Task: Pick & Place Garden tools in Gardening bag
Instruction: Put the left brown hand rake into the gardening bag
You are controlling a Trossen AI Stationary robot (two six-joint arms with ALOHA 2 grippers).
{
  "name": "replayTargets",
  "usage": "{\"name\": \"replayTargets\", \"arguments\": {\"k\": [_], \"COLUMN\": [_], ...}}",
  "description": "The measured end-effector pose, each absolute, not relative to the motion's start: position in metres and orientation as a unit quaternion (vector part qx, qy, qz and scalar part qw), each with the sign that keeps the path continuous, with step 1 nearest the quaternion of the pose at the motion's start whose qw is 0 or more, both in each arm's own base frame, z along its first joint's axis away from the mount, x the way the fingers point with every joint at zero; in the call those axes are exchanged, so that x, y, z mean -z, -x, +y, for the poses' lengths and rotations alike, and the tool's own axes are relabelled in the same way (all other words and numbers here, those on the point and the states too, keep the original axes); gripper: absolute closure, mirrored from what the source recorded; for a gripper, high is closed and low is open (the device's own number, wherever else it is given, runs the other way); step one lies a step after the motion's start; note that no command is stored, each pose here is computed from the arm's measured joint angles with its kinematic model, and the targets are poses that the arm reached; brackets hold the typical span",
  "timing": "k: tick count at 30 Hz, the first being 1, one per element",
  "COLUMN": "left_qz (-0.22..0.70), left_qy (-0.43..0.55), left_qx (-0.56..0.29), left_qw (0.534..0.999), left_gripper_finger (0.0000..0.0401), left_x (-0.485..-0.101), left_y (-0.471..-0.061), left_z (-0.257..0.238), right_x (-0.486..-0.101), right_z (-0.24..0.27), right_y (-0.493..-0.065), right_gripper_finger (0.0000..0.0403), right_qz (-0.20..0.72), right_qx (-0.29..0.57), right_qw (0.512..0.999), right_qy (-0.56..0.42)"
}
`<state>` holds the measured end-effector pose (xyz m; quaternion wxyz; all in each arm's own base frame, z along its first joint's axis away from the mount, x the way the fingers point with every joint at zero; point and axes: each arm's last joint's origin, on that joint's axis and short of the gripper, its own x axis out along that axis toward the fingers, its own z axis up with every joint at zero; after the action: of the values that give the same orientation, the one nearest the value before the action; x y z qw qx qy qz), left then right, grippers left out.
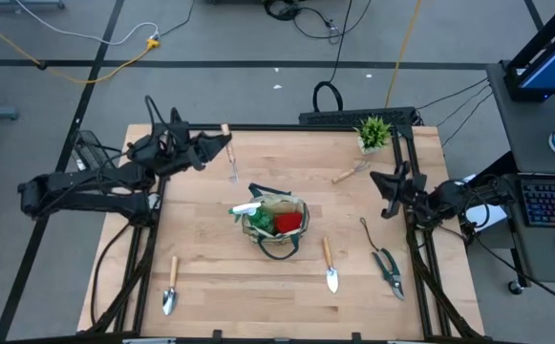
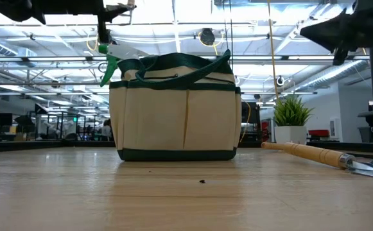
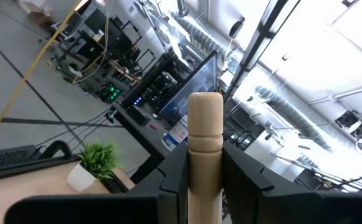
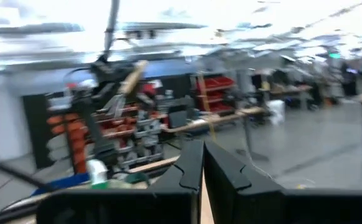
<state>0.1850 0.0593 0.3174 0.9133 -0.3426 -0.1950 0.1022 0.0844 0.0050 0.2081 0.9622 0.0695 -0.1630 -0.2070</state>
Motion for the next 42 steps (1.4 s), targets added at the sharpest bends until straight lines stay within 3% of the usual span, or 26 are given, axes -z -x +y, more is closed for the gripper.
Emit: {"name": "replayTargets", "arguments": {"k": [11,29,42], "left_qz": [-0.202,-0.107,-0.068], "left_qy": [0.290,0.256,0.225], "left_qx": [-0.066,0.027,0.053], "left_qw": [0.933,0.960,0.970], "left_gripper_finger": [0.0328,0.0328,0.0328], "left_x": [-0.345,-0.366,-0.366], "left_y": [-0.201,-0.295,-0.341], "left_z": [0.042,0.047,0.047], "right_x": [-0.208,-0.209,-0.210], "right_z": [0.004,0.005,0.005], "right_y": [-0.084,-0.084,-0.084], "right_gripper_finger": [0.0394,0.0394,0.0402], "right_qz": [-0.156,-0.163,-0.166], "right_qx": [0.226,0.216,0.201], "right_qw": [0.960,0.961,0.964], "right_qy": [-0.049,-0.049,-0.047]}}
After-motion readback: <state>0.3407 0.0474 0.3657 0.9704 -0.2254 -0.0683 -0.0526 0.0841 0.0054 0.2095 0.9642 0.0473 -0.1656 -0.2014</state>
